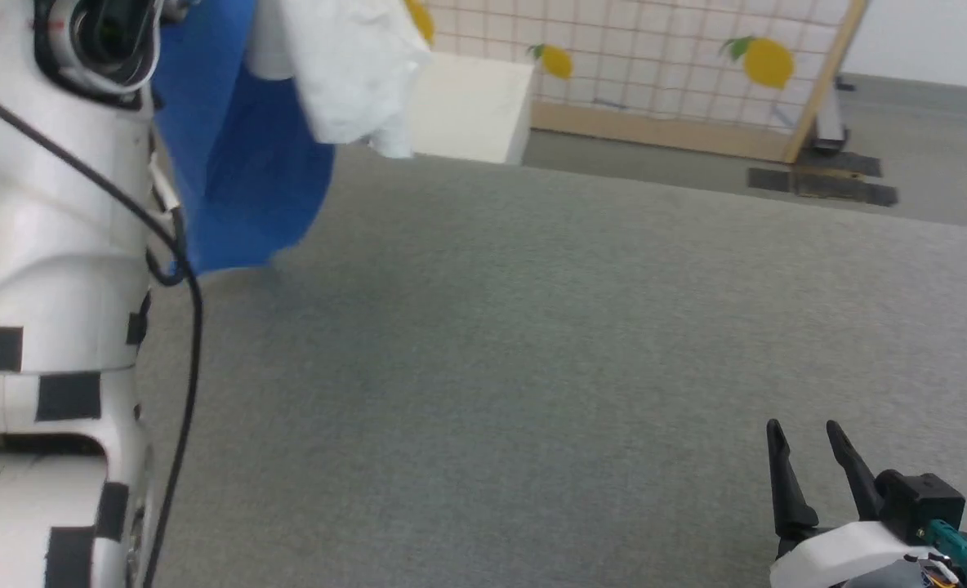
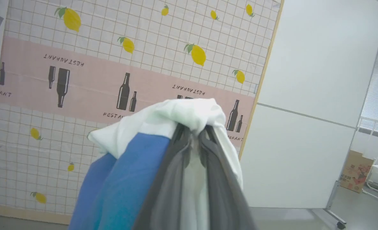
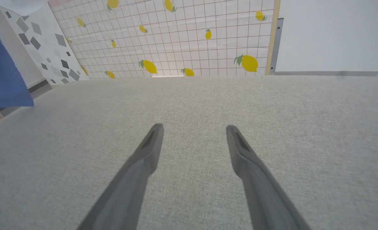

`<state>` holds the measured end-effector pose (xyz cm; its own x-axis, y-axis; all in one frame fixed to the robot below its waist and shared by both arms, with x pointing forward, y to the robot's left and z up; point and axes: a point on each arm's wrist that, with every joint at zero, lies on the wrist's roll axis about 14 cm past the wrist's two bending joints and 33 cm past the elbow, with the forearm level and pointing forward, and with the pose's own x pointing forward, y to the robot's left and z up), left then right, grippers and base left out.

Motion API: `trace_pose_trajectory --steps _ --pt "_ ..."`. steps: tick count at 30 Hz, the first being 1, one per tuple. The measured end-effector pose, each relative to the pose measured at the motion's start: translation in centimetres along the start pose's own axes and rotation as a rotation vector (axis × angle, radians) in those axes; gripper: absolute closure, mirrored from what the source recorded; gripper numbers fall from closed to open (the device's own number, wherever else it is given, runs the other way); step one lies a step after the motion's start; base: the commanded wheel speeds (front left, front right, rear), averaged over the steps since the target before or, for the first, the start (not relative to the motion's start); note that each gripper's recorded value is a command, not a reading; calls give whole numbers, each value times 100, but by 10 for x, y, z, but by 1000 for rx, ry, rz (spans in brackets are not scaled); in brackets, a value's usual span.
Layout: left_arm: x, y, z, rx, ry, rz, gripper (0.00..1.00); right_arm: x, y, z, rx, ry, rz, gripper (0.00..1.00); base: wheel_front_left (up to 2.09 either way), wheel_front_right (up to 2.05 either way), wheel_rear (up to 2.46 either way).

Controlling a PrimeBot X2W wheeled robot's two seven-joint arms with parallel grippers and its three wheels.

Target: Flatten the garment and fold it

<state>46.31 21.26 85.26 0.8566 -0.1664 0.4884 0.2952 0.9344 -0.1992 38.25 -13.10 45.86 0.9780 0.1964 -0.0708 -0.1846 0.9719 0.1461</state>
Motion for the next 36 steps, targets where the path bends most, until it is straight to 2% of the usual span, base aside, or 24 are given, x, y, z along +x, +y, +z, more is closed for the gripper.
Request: trace_pose_trajectory --steps 9,12,14,17,21,27,31,36 --pt "22 -131 -11 -177 21 -315 100 -35 -38 11 0 -41 -131 0 0 0 0" --pt "19 -163 -31 -214 66 -391 100 -46 -51 12 -1 -48 -173 0 0 0 0" --pt "12 -179 -60 -251 127 -423 100 -54 -59 11 1 -45 -202 0 0 0 0" --pt "-7 -191 -117 -302 252 -433 100 -61 -65 9 -4 -41 -227 0 0 0 0" --pt "-44 -196 -201 -313 459 -417 100 -64 -69 8 -4 -36 -241 0 0 0 0" --pt "-147 -194 -329 -230 849 -411 100 -67 -75 3 -2 -20 -263 0 0 0 0" --pt "-218 -189 -381 -180 1094 -418 100 -68 -78 -1 -1 -7 -272 0 0 0 0" --pt "-288 -169 -411 -100 1382 -410 100 -67 -77 -2 2 -5 -270 0 0 0 0"
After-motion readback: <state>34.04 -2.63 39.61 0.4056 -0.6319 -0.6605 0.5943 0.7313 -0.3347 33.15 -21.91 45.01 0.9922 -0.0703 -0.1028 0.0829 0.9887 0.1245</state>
